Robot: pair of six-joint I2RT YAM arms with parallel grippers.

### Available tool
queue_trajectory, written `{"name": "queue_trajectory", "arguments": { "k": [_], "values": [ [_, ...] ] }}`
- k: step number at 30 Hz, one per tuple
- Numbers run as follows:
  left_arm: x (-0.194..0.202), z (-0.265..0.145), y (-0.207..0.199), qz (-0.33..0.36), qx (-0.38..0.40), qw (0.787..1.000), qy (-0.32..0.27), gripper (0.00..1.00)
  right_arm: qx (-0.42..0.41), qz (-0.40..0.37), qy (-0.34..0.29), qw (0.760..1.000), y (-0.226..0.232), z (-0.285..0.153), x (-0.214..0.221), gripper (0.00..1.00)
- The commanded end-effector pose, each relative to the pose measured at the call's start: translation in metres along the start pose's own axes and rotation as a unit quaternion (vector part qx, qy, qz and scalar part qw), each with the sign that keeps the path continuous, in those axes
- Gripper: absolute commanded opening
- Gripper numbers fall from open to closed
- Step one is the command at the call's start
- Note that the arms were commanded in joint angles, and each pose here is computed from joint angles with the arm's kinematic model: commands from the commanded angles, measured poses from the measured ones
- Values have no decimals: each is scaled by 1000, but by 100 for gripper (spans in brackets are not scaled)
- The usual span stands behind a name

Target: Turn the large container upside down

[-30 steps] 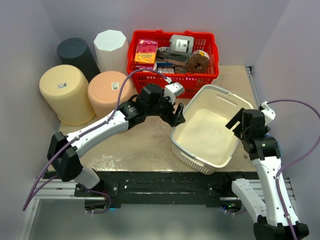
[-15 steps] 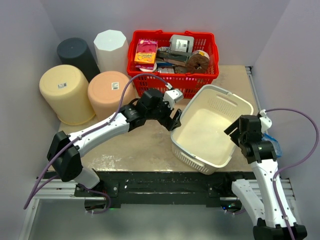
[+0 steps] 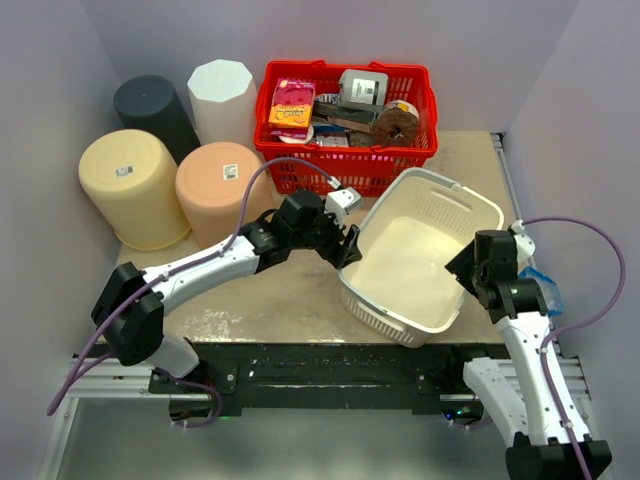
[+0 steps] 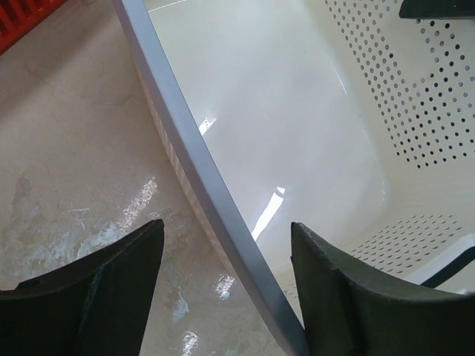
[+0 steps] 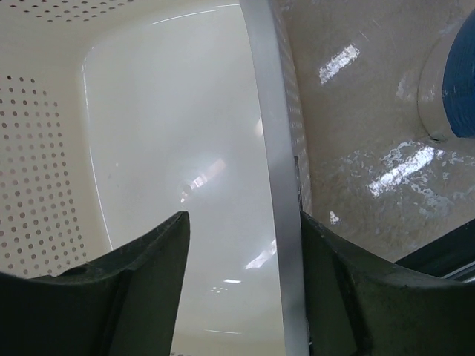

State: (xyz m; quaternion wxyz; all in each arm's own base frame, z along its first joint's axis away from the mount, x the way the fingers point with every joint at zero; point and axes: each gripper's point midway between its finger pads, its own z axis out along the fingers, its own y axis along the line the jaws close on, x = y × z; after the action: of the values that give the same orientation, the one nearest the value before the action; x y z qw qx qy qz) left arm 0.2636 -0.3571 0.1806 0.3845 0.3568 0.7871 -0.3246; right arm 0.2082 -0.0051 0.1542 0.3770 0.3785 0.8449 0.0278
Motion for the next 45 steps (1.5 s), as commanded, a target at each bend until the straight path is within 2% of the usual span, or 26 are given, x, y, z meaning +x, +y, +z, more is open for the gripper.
{"name": "queue_trajectory", "arguments": {
  "k": [1, 3, 7, 14, 16, 23, 31, 40, 45],
  "values": [
    [6, -2, -4, -12, 8, 1000, -9, 71, -32, 17, 1, 999, 14, 4, 1, 59],
    [8, -2, -5, -14, 11, 1000, -7, 68, -35, 24, -3, 999, 14, 4, 1, 57],
    [13, -3, -6, -17, 15, 1000, -3, 66, -35, 35, -6, 999, 12, 3, 1, 44],
    [17, -7, -11, -24, 27, 999, -3, 63, -60, 51, -66, 995, 14, -23, -26, 6],
    [17, -8, -13, -26, 32, 999, -4, 63, -84, 46, -75, 993, 23, -32, -33, 1],
    [1, -27, -21, -30, 34, 998, -32, 66, -125, -15, -100, 987, 42, -57, -57, 0],
    [-17, -53, -22, -27, 14, 998, -63, 74, -162, -100, -80, 978, 69, -68, -67, 0],
    [-41, -87, -21, -22, -15, 994, -104, 76, -180, -141, -99, 969, 86, -92, -92, 0],
    [-55, -103, -24, -21, -21, 991, -128, 78, -148, -177, -104, 967, 85, -98, -109, 0]
  ]
}}
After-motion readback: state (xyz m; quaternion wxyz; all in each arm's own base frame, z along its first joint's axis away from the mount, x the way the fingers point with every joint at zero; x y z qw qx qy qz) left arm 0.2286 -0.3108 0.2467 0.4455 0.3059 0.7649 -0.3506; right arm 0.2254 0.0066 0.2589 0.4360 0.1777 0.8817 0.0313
